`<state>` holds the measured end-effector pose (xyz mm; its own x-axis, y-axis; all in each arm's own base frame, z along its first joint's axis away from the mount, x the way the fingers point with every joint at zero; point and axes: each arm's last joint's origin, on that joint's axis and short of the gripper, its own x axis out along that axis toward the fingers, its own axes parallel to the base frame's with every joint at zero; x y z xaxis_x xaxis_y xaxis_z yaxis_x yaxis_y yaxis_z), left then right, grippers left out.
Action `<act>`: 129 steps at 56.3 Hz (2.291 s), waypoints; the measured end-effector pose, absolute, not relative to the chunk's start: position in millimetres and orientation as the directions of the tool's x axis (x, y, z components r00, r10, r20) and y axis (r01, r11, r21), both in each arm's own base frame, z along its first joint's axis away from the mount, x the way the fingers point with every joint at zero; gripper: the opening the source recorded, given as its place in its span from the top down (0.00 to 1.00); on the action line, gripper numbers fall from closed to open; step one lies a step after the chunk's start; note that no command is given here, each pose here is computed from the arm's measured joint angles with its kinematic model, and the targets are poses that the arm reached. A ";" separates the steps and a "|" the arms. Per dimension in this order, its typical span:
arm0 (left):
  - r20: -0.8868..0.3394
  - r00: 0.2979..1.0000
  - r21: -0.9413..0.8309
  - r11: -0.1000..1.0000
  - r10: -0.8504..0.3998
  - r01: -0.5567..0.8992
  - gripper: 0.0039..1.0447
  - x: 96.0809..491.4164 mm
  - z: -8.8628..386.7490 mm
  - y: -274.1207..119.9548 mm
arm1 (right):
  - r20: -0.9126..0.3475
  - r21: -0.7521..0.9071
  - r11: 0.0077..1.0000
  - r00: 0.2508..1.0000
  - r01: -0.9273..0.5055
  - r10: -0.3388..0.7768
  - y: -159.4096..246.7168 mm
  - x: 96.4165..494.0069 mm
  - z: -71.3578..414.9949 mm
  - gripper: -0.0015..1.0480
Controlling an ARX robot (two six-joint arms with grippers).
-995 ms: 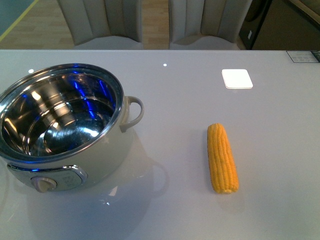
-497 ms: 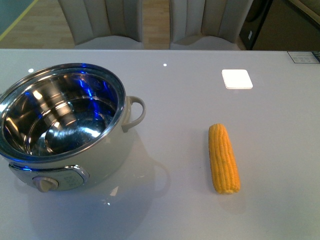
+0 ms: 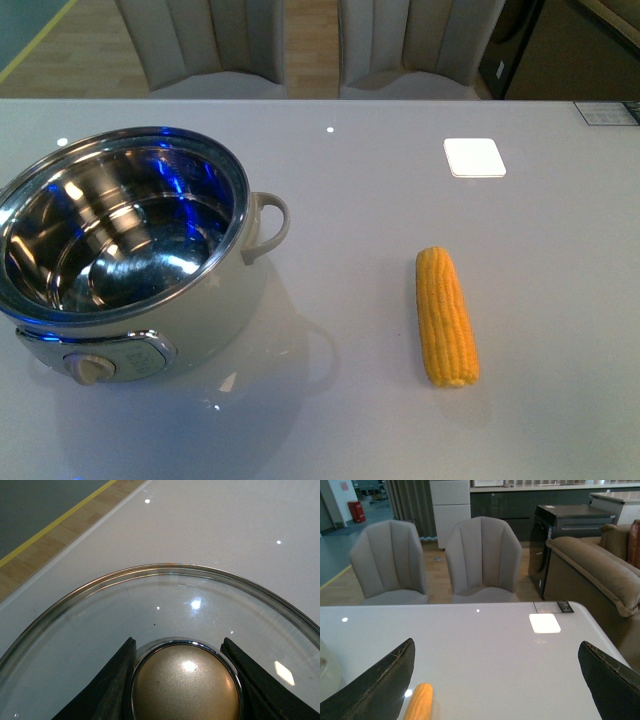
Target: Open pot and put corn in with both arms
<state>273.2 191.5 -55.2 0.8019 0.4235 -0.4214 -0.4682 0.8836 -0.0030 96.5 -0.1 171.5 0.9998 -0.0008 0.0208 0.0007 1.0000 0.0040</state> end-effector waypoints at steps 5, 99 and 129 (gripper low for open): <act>-0.423 0.802 -0.010 0.883 0.421 -0.469 0.58 272.9 -55.4 190.2 | 0.021 0.004 1.000 1.000 0.001 -0.001 -0.1 96.5 171.5 0.09; -0.223 0.882 -0.087 0.893 0.414 -0.441 0.07 272.3 54.6 178.0 | 0.021 0.004 1.000 1.000 0.001 -0.001 -0.1 96.5 171.5 0.09; 0.034 0.985 -0.064 0.984 0.167 -0.165 0.07 192.3 195.6 79.8 | 0.021 0.004 1.000 1.000 0.001 -0.001 -0.1 96.5 171.5 0.09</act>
